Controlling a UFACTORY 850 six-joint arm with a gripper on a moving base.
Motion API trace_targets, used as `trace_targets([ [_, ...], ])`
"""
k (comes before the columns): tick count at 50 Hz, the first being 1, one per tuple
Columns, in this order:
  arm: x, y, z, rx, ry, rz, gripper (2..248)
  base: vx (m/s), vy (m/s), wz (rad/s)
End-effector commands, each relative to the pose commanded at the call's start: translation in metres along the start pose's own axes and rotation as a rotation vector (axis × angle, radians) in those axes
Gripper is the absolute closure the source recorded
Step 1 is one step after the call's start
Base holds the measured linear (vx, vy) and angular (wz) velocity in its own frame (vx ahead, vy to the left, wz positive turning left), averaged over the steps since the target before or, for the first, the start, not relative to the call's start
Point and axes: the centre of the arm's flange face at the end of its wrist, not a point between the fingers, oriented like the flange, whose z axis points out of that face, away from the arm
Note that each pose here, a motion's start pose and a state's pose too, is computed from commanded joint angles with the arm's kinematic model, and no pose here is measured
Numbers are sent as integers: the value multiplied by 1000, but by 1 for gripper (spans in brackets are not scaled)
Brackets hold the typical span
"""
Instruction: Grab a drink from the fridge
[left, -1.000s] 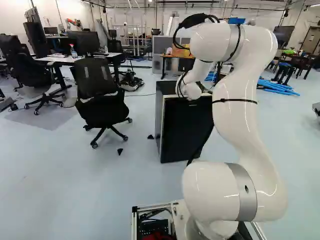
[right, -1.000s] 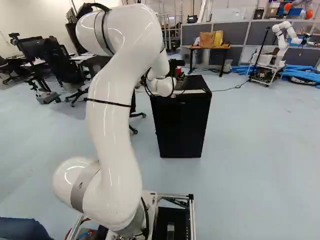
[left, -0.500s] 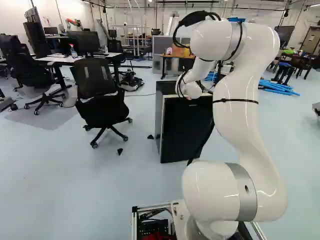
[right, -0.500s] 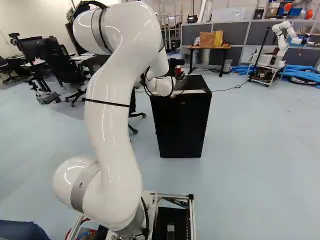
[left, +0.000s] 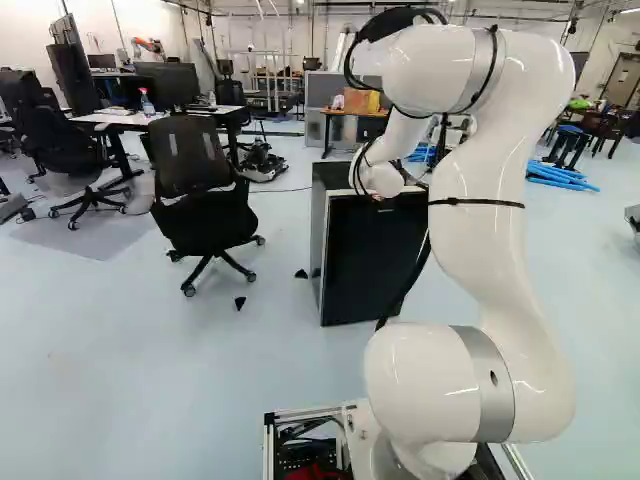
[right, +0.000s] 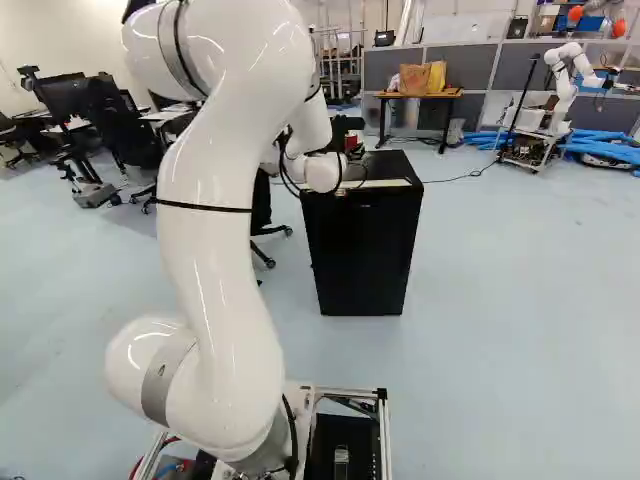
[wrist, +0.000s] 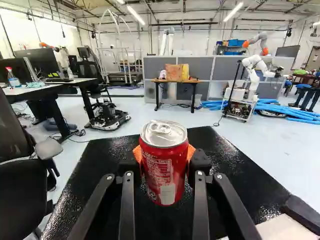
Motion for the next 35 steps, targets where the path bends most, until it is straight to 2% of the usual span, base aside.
trace_targets([
  [18, 6, -13, -39, 21, -28, -1, 151, 0, 0, 0],
  [35, 10, -27, -90, 47, -62, -4, 151, 0, 0, 0],
])
